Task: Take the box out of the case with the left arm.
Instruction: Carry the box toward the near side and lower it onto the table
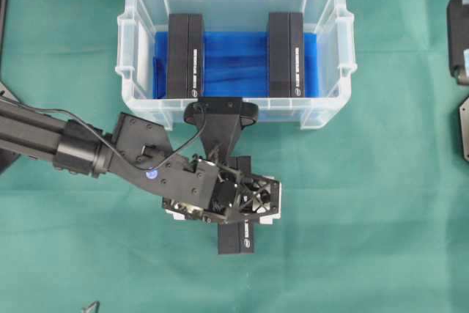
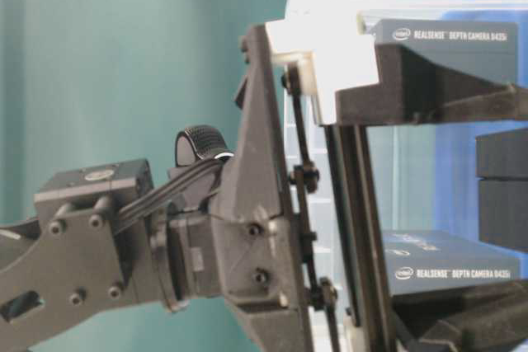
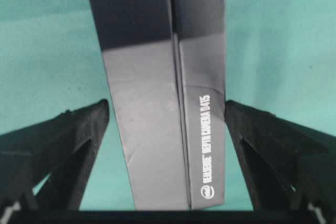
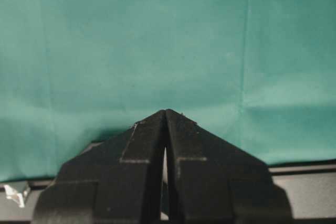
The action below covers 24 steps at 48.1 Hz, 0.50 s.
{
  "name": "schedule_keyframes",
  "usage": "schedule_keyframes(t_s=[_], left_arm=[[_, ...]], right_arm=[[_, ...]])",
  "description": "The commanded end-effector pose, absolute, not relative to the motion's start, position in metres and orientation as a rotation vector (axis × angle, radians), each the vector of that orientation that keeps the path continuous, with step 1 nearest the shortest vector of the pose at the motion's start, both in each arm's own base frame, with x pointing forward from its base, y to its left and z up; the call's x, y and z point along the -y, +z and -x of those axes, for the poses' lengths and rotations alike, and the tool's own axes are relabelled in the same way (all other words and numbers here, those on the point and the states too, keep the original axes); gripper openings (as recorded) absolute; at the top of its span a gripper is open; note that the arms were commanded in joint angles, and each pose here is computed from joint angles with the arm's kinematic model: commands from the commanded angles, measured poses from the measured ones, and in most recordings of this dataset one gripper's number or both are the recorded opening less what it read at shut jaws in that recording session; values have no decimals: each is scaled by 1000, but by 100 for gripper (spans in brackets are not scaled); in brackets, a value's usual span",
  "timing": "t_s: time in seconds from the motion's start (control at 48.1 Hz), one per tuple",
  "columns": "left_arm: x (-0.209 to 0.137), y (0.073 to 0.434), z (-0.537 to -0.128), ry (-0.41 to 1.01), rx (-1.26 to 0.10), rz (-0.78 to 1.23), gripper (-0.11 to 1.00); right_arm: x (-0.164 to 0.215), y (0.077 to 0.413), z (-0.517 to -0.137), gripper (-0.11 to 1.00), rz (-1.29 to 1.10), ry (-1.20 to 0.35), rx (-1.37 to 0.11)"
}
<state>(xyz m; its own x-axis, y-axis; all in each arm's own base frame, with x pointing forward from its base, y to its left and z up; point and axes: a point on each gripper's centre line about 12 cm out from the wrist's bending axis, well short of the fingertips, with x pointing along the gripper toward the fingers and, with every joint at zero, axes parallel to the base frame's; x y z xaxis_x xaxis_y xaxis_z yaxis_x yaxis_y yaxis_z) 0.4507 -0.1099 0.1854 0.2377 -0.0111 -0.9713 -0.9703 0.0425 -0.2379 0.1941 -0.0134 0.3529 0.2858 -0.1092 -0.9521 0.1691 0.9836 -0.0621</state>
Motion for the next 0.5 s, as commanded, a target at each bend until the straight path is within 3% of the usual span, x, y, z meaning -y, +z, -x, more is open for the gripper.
schedule_keyframes(t_s=[0.0,0.478], left_arm=[[111,211,-452,947,-1017,1327,85],[105,246,-457,914,-970,1373,85]], right_arm=[[13,357,-194,0,-68,-194,-1256],[13,357,-194,0,-70,-196,-1254]])
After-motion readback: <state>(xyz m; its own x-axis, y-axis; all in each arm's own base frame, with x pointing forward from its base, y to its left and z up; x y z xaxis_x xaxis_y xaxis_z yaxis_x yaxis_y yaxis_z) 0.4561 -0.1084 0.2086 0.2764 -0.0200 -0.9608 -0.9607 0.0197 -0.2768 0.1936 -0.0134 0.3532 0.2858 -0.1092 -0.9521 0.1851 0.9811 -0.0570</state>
